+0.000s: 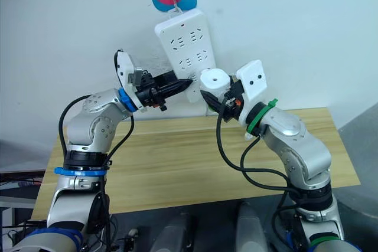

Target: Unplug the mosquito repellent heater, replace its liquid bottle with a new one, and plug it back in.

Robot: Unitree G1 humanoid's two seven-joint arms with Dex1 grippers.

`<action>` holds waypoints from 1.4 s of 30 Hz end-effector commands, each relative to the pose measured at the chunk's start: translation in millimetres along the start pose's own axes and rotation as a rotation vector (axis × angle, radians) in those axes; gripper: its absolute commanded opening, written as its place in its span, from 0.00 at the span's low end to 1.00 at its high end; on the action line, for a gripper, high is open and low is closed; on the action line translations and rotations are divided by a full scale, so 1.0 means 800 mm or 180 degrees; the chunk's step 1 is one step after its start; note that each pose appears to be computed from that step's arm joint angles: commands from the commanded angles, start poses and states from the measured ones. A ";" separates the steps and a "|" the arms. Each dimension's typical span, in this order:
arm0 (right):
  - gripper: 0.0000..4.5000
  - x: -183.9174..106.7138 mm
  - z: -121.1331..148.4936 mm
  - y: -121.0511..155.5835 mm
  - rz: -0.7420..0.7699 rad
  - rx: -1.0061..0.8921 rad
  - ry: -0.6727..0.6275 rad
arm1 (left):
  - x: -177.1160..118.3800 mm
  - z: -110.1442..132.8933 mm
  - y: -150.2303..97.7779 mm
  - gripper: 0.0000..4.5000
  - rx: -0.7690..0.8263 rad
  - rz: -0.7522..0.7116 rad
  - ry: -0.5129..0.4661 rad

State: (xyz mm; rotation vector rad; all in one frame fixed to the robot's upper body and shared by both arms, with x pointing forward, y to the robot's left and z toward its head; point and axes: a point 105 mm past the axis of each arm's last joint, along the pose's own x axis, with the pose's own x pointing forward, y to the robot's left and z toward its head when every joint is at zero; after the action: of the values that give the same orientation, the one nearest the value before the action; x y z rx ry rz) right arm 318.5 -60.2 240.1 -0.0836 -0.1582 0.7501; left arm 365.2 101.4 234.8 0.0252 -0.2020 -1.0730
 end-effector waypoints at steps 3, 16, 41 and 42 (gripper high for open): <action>0.69 0.002 0.010 -0.020 -0.0260 -0.0224 -0.0087 | 0.012 -0.001 -0.028 0.28 -0.0027 -0.0359 -0.0014; 0.69 0.014 0.019 -0.034 -0.0033 -0.0360 -0.0013 | 0.013 -0.004 -0.033 0.28 -0.0042 -0.0407 0.0000; 0.69 0.042 0.025 -0.037 -0.0337 -0.0297 -0.0178 | 0.013 -0.004 -0.034 0.28 -0.0039 -0.0370 -0.0009; 0.69 0.042 0.026 -0.036 -0.0317 -0.0275 -0.0185 | 0.013 -0.004 -0.034 0.28 -0.0037 -0.0369 -0.0011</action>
State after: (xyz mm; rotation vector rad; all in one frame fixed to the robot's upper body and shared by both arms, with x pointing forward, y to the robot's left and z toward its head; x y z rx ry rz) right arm 343.0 -38.4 240.2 -0.1809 -0.1734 0.7986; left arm 369.3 120.2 233.8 0.0490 -0.2001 -0.9743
